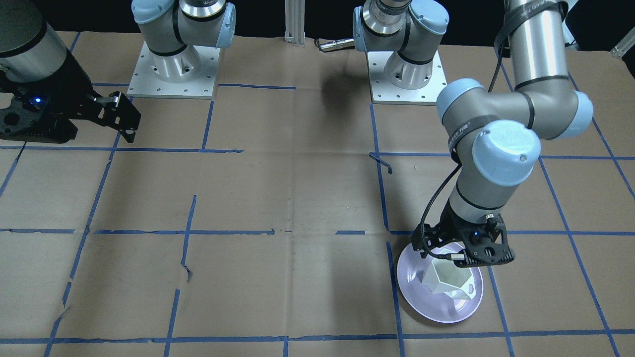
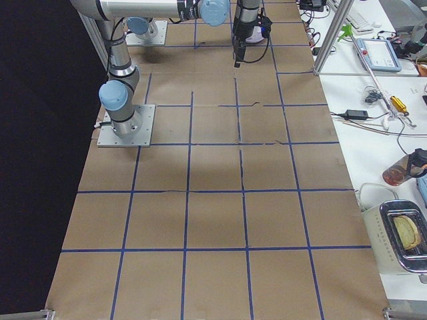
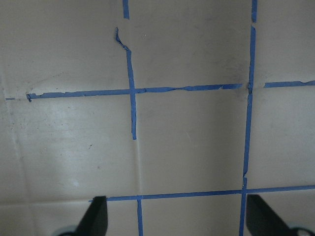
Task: Flip cup and place on plate
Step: 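Open the left gripper and raise it away from the cup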
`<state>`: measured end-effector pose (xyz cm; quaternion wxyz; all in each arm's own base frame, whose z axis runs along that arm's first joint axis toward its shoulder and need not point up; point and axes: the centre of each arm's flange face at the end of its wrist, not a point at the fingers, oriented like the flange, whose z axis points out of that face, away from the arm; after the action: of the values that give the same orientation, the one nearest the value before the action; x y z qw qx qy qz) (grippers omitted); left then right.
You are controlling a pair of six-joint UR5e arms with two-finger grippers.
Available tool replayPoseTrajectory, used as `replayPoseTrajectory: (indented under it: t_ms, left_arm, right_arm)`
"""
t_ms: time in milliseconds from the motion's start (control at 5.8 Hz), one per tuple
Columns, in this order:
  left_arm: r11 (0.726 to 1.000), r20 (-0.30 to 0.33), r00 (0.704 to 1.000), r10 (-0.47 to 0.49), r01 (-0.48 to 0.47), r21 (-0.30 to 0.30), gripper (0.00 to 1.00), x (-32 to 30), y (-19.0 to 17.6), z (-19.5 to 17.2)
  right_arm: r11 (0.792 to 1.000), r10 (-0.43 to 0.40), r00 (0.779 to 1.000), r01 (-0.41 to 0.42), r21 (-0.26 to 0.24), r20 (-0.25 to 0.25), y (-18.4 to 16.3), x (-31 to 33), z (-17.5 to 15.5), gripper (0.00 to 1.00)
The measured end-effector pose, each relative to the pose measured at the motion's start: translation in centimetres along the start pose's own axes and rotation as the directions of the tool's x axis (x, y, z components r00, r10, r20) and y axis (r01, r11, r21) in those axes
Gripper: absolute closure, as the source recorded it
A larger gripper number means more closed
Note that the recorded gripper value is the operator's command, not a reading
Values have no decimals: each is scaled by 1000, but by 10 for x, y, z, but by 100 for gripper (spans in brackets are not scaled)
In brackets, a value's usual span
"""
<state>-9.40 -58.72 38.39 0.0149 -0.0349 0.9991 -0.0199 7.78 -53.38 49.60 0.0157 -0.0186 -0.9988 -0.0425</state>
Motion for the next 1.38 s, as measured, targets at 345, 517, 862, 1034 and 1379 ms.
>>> replayPoseTrajectory:
  t_ms: [345,517,862,1034,1379]
  left_arm:
    - [999,-100,994,-36,33,-36,1,31,37,-71]
    - [999,-71,997,-22,19,-37,1,55,52,-88]
    - [999,-11,1000,-6,6,-33,1,70,71,-101]
    - [999,6,1000,-8,8,-33,1,67,73,-101]
    - [999,7,999,-31,31,-26,1,48,72,-106]
  right_arm:
    - [1000,0,1000,0,0,0,0,0,0,0]
    - [1000,0,1000,0,0,0,0,0,0,0]
    - [1000,0,1000,0,0,0,0,0,0,0]
    - [1000,0,1000,0,0,0,0,0,0,0]
    - [1000,0,1000,0,0,0,0,0,0,0]
